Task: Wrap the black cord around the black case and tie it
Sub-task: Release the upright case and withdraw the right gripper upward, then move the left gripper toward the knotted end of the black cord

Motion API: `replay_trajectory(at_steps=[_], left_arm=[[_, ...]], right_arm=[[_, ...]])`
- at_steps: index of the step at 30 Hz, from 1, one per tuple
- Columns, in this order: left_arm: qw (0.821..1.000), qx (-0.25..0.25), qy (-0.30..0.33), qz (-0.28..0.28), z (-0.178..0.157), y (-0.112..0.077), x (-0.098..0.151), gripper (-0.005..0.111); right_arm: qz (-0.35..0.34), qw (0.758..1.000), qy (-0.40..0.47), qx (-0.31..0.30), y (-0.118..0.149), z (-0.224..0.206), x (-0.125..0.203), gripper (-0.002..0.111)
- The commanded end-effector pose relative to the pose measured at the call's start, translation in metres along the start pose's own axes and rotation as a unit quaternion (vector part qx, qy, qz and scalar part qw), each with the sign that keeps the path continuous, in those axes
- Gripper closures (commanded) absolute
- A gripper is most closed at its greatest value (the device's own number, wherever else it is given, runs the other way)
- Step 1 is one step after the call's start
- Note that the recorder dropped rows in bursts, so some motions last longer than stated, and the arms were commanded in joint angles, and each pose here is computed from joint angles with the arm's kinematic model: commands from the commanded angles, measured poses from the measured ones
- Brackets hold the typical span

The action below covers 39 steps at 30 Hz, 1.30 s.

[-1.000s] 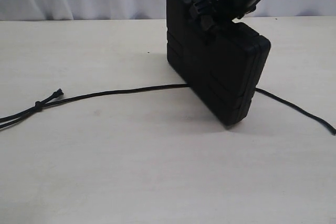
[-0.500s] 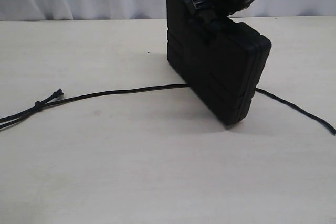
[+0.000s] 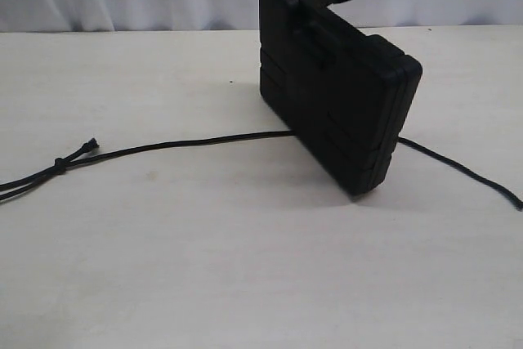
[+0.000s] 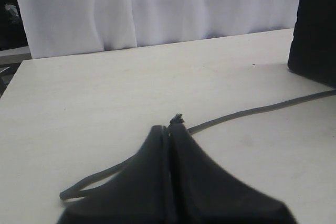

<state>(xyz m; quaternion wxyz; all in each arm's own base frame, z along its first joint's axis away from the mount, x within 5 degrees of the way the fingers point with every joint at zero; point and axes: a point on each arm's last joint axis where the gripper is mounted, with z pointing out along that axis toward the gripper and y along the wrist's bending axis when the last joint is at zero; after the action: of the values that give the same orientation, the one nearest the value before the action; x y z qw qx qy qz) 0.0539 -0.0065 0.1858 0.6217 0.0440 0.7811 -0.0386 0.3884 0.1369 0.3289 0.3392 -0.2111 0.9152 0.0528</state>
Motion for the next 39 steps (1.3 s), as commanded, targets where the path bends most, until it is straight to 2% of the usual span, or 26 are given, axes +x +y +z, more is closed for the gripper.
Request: replay_trajectory(at_steps=[1,4,6,12,17,21,28,33,36,39], left_arm=[[1.000,0.000,-0.002,-0.001,0.000,0.000,0.000,0.107],[1.000,0.000,-0.002,-0.001,0.000,0.000,0.000,0.107],[1.000,0.000,-0.002,-0.001,0.000,0.000,0.000,0.107],[1.000,0.000,-0.002,-0.001,0.000,0.000,0.000,0.107],[1.000,0.000,-0.002,-0.001,0.000,0.000,0.000,0.107],[1.000,0.000,-0.002,-0.001,0.000,0.000,0.000,0.107],[1.000,0.000,-0.002,-0.001,0.000,0.000,0.000,0.107],[1.000,0.000,-0.002,0.000,0.000,0.000,0.000,0.107],[1.000,-0.009,-0.002,0.026,0.000,0.002,0.000,0.107],[1.000,-0.008,-0.002,0.024,0.000,0.001,0.000,0.107]], right_arm=[[-0.004,0.999,-0.039,0.014,-0.003,-0.026,-0.008,0.057],[0.016,0.998,-0.058,0.033,-0.006,-0.045,-0.010,0.057],[0.026,0.996,-0.076,0.042,-0.007,-0.063,-0.012,0.061],[0.004,0.993,-0.109,0.055,-0.006,-0.129,-0.007,0.104],[0.006,0.985,-0.160,0.058,-0.002,-0.195,0.008,0.104],[0.017,0.973,-0.223,0.061,0.003,-0.240,0.035,0.104],[0.042,0.935,-0.350,0.045,0.017,-0.297,0.109,0.104],[0.044,0.920,-0.387,0.035,0.026,-0.321,0.165,0.104],[0.041,0.904,-0.423,0.038,0.030,-0.335,0.198,0.104],[0.039,0.890,-0.453,0.040,0.034,-0.346,0.226,0.104]])
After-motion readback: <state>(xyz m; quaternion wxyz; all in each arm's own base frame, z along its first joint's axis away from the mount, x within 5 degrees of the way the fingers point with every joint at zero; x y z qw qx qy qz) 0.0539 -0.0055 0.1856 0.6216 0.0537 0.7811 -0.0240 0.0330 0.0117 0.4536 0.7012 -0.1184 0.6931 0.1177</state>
